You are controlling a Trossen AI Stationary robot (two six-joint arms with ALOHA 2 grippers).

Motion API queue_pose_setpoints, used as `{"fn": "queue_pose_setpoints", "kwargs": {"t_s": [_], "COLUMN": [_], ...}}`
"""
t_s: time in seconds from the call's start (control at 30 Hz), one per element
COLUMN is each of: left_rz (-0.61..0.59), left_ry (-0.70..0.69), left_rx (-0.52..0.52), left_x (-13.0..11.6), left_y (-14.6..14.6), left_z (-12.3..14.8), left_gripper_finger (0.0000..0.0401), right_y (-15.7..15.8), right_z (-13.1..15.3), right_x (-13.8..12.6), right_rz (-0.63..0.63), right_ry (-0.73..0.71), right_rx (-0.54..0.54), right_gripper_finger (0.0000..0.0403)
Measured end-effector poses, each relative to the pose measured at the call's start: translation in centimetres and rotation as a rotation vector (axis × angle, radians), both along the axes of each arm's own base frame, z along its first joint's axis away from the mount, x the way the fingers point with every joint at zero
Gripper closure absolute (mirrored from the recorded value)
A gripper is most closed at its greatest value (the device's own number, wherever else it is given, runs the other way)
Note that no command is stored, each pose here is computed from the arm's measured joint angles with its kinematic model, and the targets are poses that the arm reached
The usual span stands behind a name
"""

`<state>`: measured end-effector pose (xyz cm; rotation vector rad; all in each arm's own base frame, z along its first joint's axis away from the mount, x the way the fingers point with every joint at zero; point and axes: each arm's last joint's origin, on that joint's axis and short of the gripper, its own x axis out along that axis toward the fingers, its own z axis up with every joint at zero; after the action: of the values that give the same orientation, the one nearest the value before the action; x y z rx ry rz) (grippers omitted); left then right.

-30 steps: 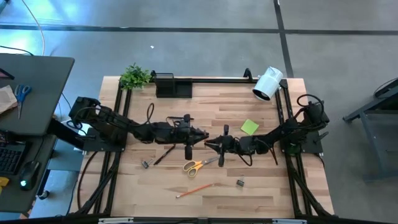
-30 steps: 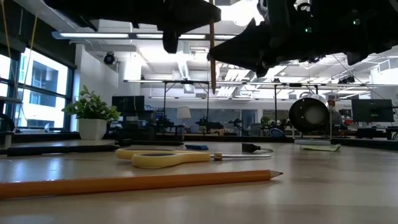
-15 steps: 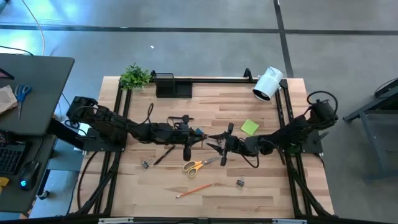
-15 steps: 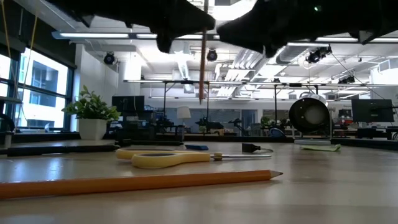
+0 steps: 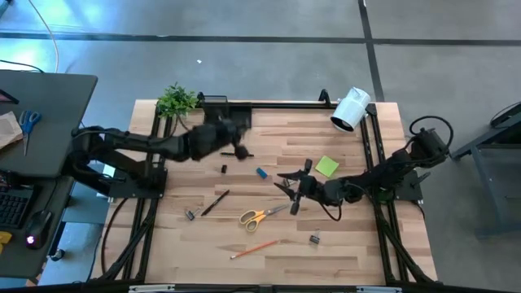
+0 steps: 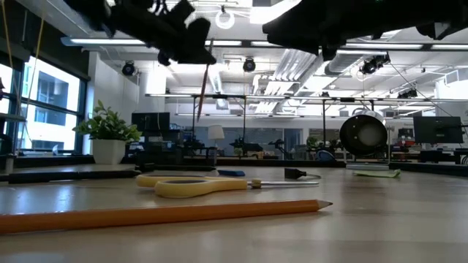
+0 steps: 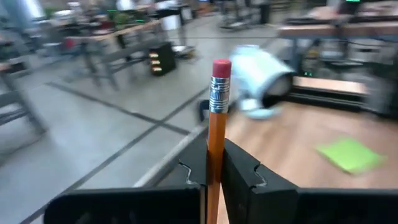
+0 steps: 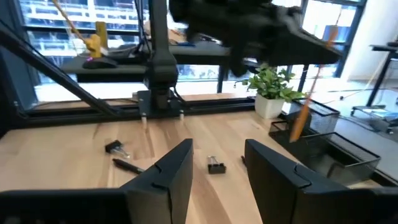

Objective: Pick and place office supplies into organizer
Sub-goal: Put the top orange pencil into the top left section of the desk organizer

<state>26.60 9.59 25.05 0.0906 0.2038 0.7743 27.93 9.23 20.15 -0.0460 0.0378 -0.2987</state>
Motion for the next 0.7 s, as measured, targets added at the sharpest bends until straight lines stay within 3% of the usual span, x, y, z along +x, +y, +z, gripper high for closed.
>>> {"fn": "queue_pose_setpoints", "kwargs": {"t_s": [0.17, 0.33, 0.7], "left_rz": [0.183, 0.272, 0.417], "left_ry": [-0.042, -0.129, -0.095], "left_rx": [-0.024, -0.037, -0.019], "left_x": [-2.5, -5.3, -8.7], "left_y": [5.2, 9.3, 12.8], "left_z": [0.0, 0.5, 0.1], "left_gripper_finger": [0.0396, 0.0396, 0.0396], "right_y": [0.0, 0.0, -0.6], "right_z": [-0.1, -0.3, -0.5], "right_x": [0.0, 0.0, 0.1], "right_rz": [0.001, -0.008, -0.033], "right_ry": [0.012, 0.022, 0.038], "right_rx": [0.003, 0.009, 0.010], "right_gripper_finger": [0.0263, 0.0263, 0.0263]}}
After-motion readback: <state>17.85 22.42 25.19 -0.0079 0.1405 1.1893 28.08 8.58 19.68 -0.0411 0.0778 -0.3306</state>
